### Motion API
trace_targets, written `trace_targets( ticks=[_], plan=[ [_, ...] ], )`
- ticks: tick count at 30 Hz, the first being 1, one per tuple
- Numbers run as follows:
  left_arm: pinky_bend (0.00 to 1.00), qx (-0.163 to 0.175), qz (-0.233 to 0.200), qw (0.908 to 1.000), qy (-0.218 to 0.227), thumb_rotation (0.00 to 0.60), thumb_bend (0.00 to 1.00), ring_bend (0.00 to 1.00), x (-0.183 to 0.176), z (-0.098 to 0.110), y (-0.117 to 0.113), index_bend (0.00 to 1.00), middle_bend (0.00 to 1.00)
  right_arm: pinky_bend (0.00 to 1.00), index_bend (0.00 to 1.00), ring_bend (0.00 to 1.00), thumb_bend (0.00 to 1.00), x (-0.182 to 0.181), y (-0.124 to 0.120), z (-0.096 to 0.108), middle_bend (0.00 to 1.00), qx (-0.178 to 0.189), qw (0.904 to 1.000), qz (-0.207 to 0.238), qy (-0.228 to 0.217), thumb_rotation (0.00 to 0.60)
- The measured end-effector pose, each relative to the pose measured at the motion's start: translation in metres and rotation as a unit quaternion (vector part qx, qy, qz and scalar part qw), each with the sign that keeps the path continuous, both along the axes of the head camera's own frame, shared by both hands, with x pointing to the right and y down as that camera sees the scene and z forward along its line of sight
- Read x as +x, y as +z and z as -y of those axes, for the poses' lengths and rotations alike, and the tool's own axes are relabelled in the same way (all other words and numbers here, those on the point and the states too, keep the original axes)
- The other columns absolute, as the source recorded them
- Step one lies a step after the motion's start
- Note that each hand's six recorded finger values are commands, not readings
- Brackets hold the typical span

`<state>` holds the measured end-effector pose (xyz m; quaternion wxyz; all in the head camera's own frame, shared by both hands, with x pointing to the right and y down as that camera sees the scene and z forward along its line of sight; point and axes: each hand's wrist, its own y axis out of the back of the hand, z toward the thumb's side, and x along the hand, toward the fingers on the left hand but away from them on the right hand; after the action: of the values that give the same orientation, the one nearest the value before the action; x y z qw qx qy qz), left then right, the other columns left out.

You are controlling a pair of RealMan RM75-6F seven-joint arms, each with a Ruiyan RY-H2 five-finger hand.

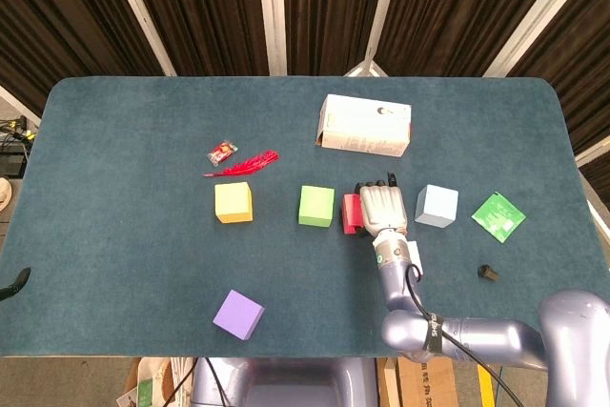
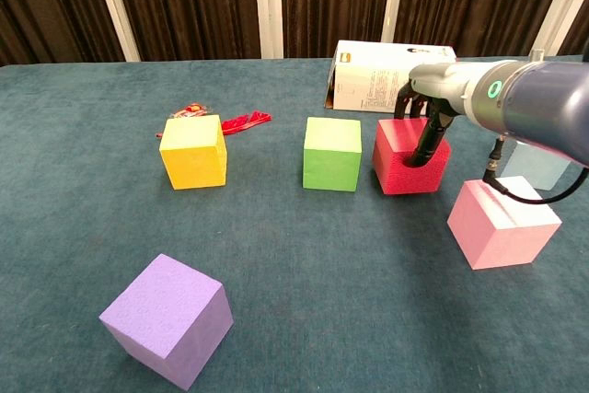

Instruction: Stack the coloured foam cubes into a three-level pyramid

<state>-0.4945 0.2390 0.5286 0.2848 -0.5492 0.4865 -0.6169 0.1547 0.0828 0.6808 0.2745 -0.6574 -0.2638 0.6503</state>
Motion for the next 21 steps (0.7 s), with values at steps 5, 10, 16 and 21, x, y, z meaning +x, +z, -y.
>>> trace_targets(
  ticks=[5, 10, 16, 21],
  plan=[
    [0.00, 0.002, -0.003, 1.0000, -0.008, 0.600, 0.32, 0.00, -0.004, 0.001, -0.002, 0.04, 0.00, 0.00, 0.36, 0.23, 0.30, -0.002, 0.002, 0.001, 0.41, 0.011, 0.9998, -0.013, 0.006, 0.600],
    [0.00, 0.002, -0.004, 0.9999, -0.012, 0.600, 0.32, 0.00, -0.006, 0.002, -0.002, 0.04, 0.00, 0.00, 0.36, 0.24, 0.30, -0.005, 0.003, 0.001, 0.41, 0.019, 0.9995, -0.023, 0.013, 0.600],
    [0.00, 0.002, -0.004, 0.9999, -0.016, 0.600, 0.32, 0.00, -0.008, 0.002, -0.002, 0.04, 0.00, 0.00, 0.36, 0.24, 0.32, -0.010, 0.001, 0.001, 0.41, 0.021, 0.9993, -0.026, 0.016, 0.600],
    [0.00, 0.001, -0.006, 0.9998, -0.017, 0.600, 0.32, 0.00, -0.008, 0.003, -0.002, 0.04, 0.00, 0.00, 0.36, 0.24, 0.33, -0.012, 0.002, 0.001, 0.41, 0.019, 0.9989, -0.032, 0.028, 0.600]
  ],
)
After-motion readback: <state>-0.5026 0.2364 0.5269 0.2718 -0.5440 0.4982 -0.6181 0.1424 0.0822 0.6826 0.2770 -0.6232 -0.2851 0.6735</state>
